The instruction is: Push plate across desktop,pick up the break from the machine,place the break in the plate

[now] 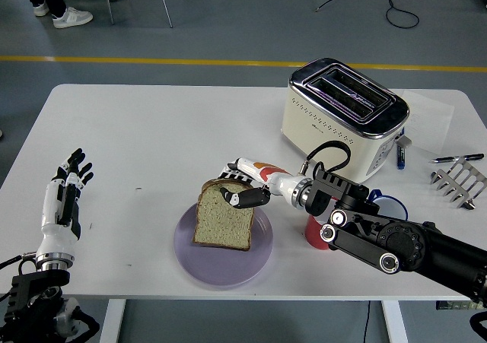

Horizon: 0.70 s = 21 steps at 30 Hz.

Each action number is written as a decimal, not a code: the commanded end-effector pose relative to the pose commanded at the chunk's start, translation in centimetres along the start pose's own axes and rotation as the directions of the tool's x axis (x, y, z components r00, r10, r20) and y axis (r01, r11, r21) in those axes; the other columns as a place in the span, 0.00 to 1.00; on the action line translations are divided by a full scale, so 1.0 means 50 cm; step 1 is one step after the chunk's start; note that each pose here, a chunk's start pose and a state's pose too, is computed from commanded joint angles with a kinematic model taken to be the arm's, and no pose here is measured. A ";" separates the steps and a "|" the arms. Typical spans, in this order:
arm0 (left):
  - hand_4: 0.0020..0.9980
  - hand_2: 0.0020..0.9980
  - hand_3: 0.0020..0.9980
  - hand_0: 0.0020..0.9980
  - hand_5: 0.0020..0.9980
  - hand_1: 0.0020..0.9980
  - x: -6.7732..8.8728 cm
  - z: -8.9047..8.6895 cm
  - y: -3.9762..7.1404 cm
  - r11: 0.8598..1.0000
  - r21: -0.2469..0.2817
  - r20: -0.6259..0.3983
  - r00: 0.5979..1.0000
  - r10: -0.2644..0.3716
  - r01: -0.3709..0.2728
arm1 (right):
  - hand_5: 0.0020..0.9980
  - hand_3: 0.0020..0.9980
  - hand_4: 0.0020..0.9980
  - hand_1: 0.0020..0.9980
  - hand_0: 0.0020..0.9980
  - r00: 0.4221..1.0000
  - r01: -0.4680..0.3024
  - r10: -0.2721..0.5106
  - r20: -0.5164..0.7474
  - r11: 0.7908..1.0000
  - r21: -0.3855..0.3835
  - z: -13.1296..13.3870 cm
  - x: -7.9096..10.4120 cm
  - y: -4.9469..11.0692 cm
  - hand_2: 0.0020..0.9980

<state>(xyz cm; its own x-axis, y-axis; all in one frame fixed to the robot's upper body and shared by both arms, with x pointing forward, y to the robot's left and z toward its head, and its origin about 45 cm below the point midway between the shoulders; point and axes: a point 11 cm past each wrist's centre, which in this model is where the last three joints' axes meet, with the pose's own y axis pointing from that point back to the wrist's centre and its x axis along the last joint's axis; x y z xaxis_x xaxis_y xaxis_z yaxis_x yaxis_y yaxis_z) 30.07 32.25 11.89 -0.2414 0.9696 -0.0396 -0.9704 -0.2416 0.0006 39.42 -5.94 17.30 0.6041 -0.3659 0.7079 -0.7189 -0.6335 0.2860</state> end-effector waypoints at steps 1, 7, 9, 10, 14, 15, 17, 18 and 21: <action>0.50 0.94 0.89 0.84 0.83 0.86 -0.001 0.000 -0.001 1.000 0.000 0.000 1.000 0.000 0.000 | 0.48 0.86 0.61 0.73 0.71 0.999 -0.015 0.015 -0.037 1.000 0.000 0.001 0.004 -0.002 0.78; 0.49 0.94 0.89 0.84 0.80 0.86 0.002 0.001 -0.001 1.000 -0.001 0.001 1.000 0.003 -0.003 | 0.53 0.93 0.66 0.78 0.79 0.995 -0.028 0.026 -0.099 1.000 -0.013 0.013 0.007 -0.003 0.86; 0.49 0.94 0.89 0.84 0.80 0.86 0.002 0.001 -0.001 1.000 -0.002 0.001 1.000 0.002 -0.002 | 0.53 0.93 0.66 0.78 0.79 0.993 -0.036 0.033 -0.115 0.999 -0.017 0.017 0.009 -0.003 0.86; 0.49 0.94 0.89 0.84 0.80 0.86 0.002 0.002 -0.001 1.000 -0.002 0.000 1.000 0.002 -0.002 | 0.53 0.93 0.66 0.78 0.79 0.992 -0.045 0.042 -0.120 0.999 -0.016 0.019 0.011 -0.002 0.86; 0.47 0.94 0.89 0.84 0.78 0.86 -0.001 0.001 -0.001 1.000 -0.003 -0.001 1.000 0.001 -0.001 | 0.54 0.95 0.67 0.81 0.83 0.989 -0.079 0.079 -0.123 0.997 0.001 0.016 0.022 0.000 0.89; 0.47 0.94 0.89 0.84 0.78 0.86 -0.002 0.001 -0.001 1.000 -0.003 -0.002 1.000 0.001 -0.001 | 0.54 0.95 0.67 0.81 0.83 0.988 -0.093 0.094 -0.124 0.996 0.013 0.012 0.027 0.000 0.89; 0.47 0.93 0.89 0.83 0.78 0.86 -0.002 0.000 0.000 1.000 -0.001 -0.001 1.000 0.000 0.000 | 0.53 0.93 0.67 0.81 0.84 0.986 -0.111 0.114 -0.125 0.993 0.031 0.003 0.035 0.001 0.89; 0.47 0.93 0.89 0.83 0.78 0.86 -0.001 0.000 0.000 1.000 -0.001 -0.001 1.000 0.001 -0.001 | 0.53 0.93 0.67 0.81 0.84 0.984 -0.119 0.122 -0.127 0.992 0.038 -0.001 0.038 0.001 0.89; 0.47 0.93 0.89 0.83 0.78 0.86 -0.001 0.001 -0.001 1.000 -0.003 -0.001 1.000 0.002 -0.002 | 0.53 0.93 0.67 0.81 0.84 0.982 -0.132 0.139 -0.125 0.989 0.063 -0.017 0.047 0.002 0.89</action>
<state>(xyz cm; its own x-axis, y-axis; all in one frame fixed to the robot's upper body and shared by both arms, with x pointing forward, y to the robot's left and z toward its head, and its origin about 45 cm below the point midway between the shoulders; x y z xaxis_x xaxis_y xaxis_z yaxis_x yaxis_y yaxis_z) 30.12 32.20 11.93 -0.2436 0.9690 -0.0406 -0.9698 -0.2439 -0.0025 40.47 -6.28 19.52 0.4502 -0.3623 0.8162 -0.7696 -0.6209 0.1489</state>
